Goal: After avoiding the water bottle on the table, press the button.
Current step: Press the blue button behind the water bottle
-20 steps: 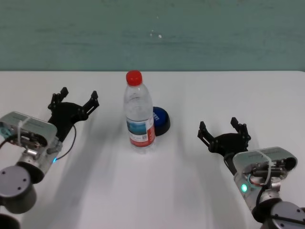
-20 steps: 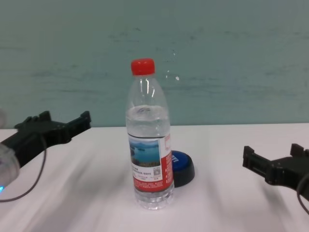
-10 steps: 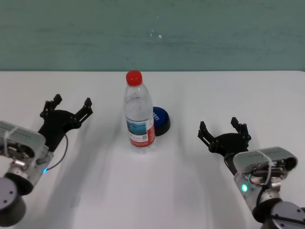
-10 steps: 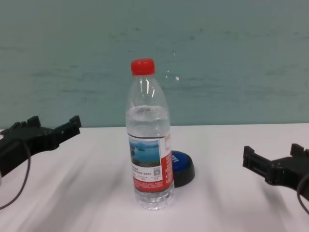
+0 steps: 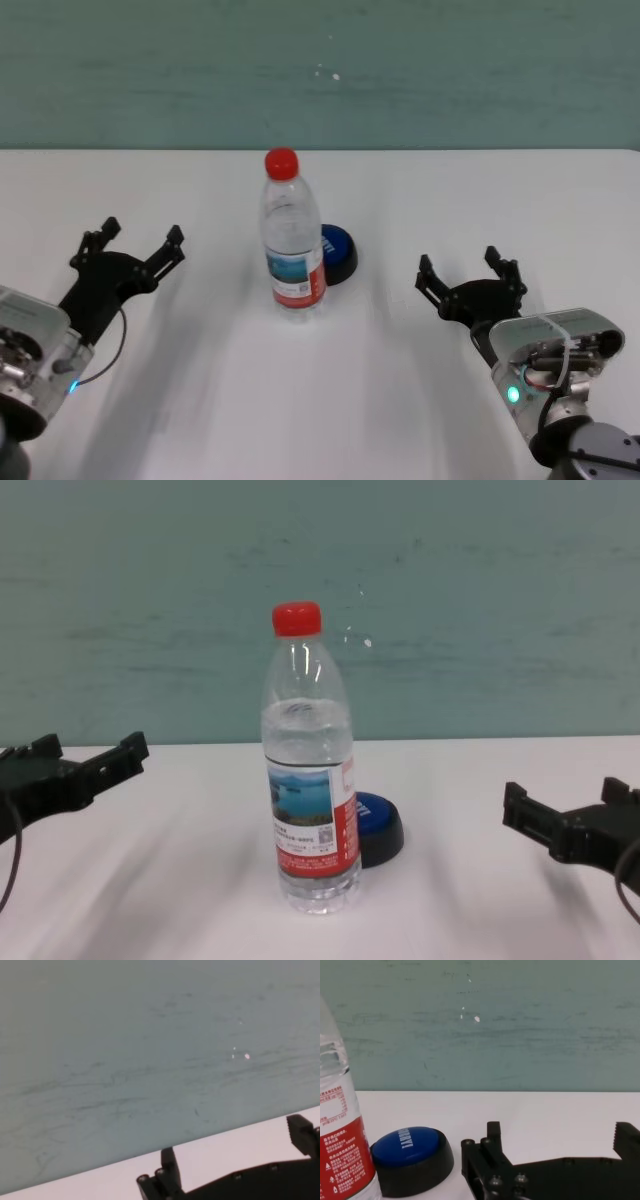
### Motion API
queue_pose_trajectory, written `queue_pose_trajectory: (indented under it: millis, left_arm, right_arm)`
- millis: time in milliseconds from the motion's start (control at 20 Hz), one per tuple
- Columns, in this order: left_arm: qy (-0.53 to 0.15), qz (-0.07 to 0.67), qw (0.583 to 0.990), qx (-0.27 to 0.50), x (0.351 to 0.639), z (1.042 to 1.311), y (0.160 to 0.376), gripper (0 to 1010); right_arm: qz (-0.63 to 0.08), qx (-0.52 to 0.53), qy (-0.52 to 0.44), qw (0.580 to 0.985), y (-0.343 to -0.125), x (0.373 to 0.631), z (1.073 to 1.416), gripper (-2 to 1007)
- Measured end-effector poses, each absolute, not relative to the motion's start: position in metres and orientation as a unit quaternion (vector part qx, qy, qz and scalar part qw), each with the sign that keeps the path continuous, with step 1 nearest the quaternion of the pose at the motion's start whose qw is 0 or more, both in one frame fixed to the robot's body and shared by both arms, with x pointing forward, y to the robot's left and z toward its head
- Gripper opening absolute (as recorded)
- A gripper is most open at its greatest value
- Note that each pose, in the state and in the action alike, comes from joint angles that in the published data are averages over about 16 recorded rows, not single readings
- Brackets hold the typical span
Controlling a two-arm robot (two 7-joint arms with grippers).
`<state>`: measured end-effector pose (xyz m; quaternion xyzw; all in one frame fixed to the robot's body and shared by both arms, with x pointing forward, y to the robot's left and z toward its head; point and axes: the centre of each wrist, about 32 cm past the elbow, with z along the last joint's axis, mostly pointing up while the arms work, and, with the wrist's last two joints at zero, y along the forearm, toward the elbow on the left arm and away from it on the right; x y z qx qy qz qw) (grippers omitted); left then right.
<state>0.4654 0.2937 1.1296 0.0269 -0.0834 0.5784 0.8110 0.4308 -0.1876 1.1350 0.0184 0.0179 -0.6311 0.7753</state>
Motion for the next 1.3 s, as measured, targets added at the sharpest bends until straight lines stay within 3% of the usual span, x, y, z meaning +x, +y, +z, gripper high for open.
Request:
queue_pose_trajectory:
  millis: [1300]
  left_arm:
    - [-0.07, 0.55, 0.832, 0.019, 0.428, 1.133, 0.291, 1010]
  right_arm:
    - [-0.631, 0.018, 0.018, 0.775, -0.188, 0.431, 1.135, 1004]
